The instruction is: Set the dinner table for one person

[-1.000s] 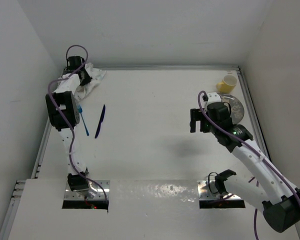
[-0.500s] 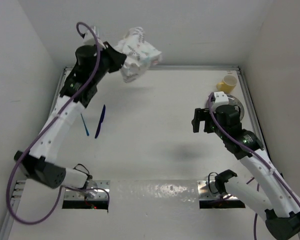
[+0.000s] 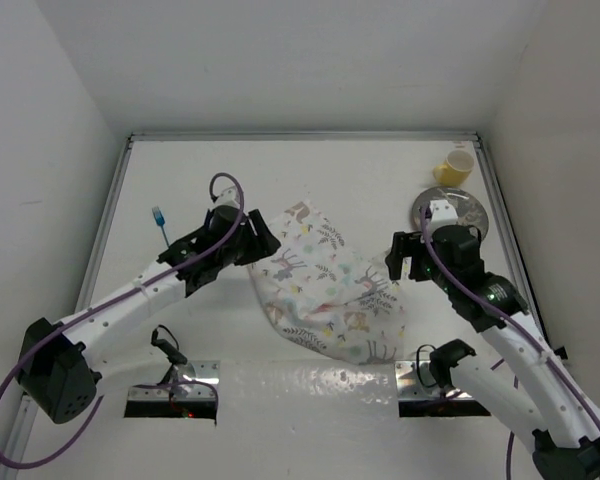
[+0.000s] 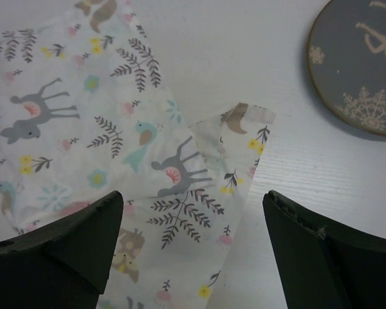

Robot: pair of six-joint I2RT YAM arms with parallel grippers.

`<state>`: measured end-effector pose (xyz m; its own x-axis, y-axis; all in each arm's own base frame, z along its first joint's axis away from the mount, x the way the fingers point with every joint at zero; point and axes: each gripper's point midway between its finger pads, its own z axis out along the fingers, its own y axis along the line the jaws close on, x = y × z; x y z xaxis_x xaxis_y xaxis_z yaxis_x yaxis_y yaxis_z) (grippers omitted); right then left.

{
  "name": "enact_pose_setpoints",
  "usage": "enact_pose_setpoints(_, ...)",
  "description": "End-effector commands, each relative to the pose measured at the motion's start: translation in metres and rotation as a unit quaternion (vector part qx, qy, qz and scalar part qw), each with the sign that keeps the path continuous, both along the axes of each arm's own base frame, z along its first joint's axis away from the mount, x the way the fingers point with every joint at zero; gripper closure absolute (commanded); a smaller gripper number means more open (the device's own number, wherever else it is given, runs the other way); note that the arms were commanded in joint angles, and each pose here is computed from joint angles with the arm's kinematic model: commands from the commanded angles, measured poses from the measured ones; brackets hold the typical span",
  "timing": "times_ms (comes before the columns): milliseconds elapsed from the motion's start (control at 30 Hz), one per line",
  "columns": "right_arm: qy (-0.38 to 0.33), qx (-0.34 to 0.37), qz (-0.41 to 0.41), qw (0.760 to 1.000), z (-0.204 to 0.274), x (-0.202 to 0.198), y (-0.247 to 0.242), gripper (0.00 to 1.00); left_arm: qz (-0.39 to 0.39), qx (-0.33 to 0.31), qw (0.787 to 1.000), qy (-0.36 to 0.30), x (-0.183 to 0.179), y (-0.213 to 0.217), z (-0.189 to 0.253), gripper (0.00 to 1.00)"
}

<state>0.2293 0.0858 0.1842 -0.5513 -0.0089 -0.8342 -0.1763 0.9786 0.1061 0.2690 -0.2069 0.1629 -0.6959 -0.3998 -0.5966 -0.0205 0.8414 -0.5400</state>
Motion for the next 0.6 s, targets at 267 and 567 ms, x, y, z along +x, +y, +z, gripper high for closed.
enact_pose_setpoints(267,0.109,0.004,-0.061,0.992,-0.079,0.002,0.003,0.20,-0.087,0.196,0.974,-0.080,0.074,-0.005,-0.012,0.33)
enact_pose_setpoints(567,0.115,-0.050,-0.140,0.982,-0.105,0.034,-0.020,0.33,-0.123,0.253,0.959,-0.044,0.180,0.023,-0.061,0.33)
